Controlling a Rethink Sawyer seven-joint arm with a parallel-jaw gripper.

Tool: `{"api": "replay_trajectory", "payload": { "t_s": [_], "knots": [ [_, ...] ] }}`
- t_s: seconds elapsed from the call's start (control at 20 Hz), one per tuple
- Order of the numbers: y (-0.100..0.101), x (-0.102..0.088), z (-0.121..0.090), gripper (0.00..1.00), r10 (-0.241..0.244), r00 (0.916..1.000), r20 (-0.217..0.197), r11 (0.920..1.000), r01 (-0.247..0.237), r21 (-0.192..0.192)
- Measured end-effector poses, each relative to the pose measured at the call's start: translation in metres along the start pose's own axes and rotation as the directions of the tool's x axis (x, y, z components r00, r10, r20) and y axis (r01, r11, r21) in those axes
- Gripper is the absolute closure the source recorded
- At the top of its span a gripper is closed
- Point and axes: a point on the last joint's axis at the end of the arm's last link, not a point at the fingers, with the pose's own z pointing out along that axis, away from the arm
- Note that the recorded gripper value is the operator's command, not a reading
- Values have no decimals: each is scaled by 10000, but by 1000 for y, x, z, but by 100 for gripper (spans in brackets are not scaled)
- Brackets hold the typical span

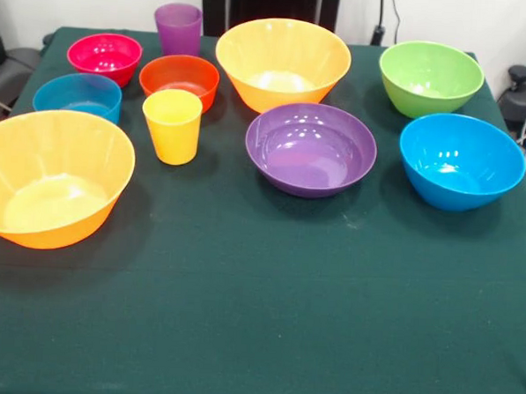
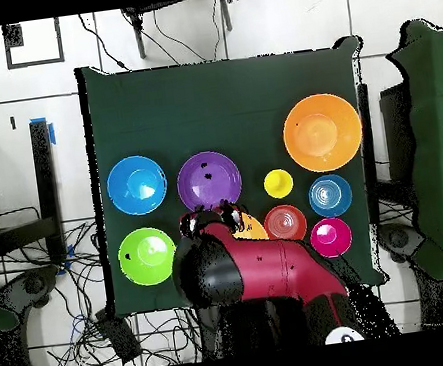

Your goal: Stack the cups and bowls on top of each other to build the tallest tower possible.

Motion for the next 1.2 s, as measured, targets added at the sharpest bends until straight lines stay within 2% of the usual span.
{"api": "replay_trajectory", "payload": {
  "t_s": [0.15, 0.5, 0.75, 1.0, 1.2],
  "knots": [
    [5, -7, 6, 0, -272, 9996, 72, 9995, 273, -125],
    [9, -30, 10, 0, -443, 9982, 407, 9985, 455, -299],
    [-3, -46, 15, 0, -397, 9974, 597, 9988, 414, -275],
    [-27, -41, 44, 0, -447, 9985, 308, 9986, 456, -277],
    [-42, -24, 70, 0, -478, 9988, -104, 9981, 474, -383]
  ]
}}
